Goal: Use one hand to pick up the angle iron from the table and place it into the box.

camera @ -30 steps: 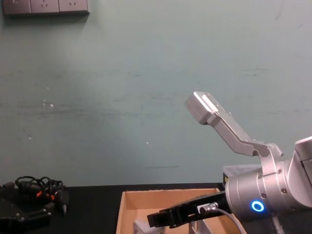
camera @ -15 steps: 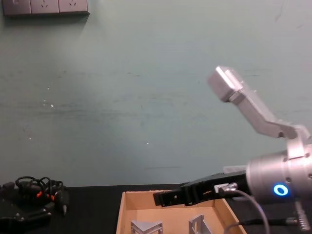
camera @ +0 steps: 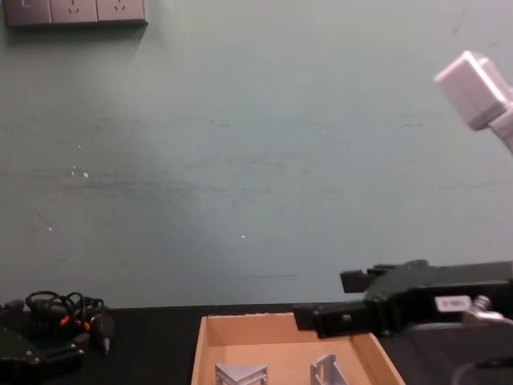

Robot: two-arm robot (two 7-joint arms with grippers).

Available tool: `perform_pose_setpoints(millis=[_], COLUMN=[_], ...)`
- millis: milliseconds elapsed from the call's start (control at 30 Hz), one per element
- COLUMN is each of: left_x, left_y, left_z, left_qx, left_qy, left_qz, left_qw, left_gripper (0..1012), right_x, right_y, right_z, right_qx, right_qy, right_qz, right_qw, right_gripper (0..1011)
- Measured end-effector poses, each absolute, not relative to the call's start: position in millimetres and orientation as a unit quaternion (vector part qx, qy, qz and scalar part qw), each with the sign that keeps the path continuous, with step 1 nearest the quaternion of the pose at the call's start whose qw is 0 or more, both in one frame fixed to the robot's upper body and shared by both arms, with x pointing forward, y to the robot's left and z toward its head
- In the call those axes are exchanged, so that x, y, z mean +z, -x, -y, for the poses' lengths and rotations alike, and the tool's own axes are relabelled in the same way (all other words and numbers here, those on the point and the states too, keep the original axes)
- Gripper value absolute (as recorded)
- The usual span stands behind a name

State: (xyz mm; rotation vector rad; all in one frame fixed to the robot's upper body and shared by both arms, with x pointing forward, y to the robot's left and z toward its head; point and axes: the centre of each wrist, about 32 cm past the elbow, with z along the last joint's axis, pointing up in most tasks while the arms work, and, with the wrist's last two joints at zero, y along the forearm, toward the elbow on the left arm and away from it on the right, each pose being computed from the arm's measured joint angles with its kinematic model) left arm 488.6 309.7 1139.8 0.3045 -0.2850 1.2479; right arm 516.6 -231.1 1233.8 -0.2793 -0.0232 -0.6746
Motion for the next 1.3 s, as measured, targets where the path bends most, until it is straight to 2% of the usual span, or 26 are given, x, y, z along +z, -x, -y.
perform_pose_setpoints(millis=[367, 567, 900, 1300], left_x=[1139.8, 1139.8, 1139.8, 1139.8], left_y=[-488.6, -488.6, -488.6, -488.6], left_z=[-309.7, -309.7, -309.7, -309.7], left_qx=[0.580, 0.580, 0.580, 0.580], left_qy=[-0.141, -0.142, -0.141, -0.141], left_qz=[0.132, 0.132, 0.132, 0.132], left_qw=[0.791, 0.791, 0.791, 0.791], left_gripper=[1011, 1011, 1011, 1011], right_x=[1231.3, 1218.2, 1194.2, 1179.9], right_y=[-494.6, -489.0, -493.0, -505.9], right_z=[248.3, 254.5, 250.8, 238.7], right_qx=[-0.243, -0.202, -0.150, -0.125], right_qy=[0.155, 0.179, 0.228, 0.247], right_qz=[0.022, 0.000, -0.035, -0.043], right_qw=[0.957, 0.963, 0.961, 0.960], right_gripper=[1004, 1004, 1004, 1004])
